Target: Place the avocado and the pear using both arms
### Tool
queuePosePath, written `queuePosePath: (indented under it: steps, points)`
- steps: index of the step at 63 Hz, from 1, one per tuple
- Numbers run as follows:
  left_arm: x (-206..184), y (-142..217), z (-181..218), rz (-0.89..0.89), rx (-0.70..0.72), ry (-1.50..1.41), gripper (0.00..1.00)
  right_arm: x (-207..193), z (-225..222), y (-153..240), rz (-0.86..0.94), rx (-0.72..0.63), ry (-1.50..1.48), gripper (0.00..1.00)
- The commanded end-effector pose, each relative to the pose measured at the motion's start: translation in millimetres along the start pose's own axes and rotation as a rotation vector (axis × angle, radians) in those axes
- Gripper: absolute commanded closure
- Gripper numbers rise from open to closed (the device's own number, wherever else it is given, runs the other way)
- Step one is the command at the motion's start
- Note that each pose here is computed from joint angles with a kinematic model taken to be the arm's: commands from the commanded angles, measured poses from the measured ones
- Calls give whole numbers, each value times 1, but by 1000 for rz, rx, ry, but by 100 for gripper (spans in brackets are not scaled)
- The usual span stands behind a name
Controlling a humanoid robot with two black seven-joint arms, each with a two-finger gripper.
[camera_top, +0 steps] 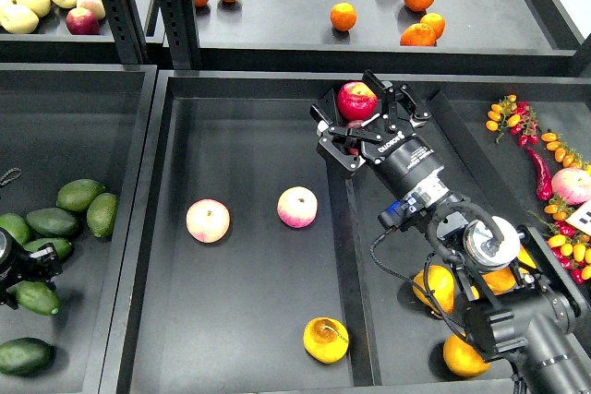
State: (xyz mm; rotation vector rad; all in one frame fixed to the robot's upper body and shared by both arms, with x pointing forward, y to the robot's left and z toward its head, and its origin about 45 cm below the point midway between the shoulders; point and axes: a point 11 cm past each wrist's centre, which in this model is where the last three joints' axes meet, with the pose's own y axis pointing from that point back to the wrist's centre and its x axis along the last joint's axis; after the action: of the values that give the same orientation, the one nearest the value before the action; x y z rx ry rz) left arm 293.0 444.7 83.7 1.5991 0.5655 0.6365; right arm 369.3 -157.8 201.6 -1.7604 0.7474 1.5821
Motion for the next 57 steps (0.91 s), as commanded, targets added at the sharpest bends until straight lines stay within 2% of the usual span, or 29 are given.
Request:
queuePosePath:
  steps: [1,20,36,37,46,57]
  points:
    - [10,10,1,20,-27,26,4,3,1,3,5,2,-5,0]
    - [43,51,30,67,-225,154,2,28,8,24,50,20,-45,0]
    - [56,76,50,16,-422,339,2,34,17,32,63,8,-59,0]
    - [57,82,57,-11,-481,388,2,31,21,32,55,-8,-58,0]
    - [62,105,75,-74,-650,499,1,33,32,35,55,-37,-68,0]
    - [62,136,110,-213,-898,632,1,46,14,69,150,-98,14,0]
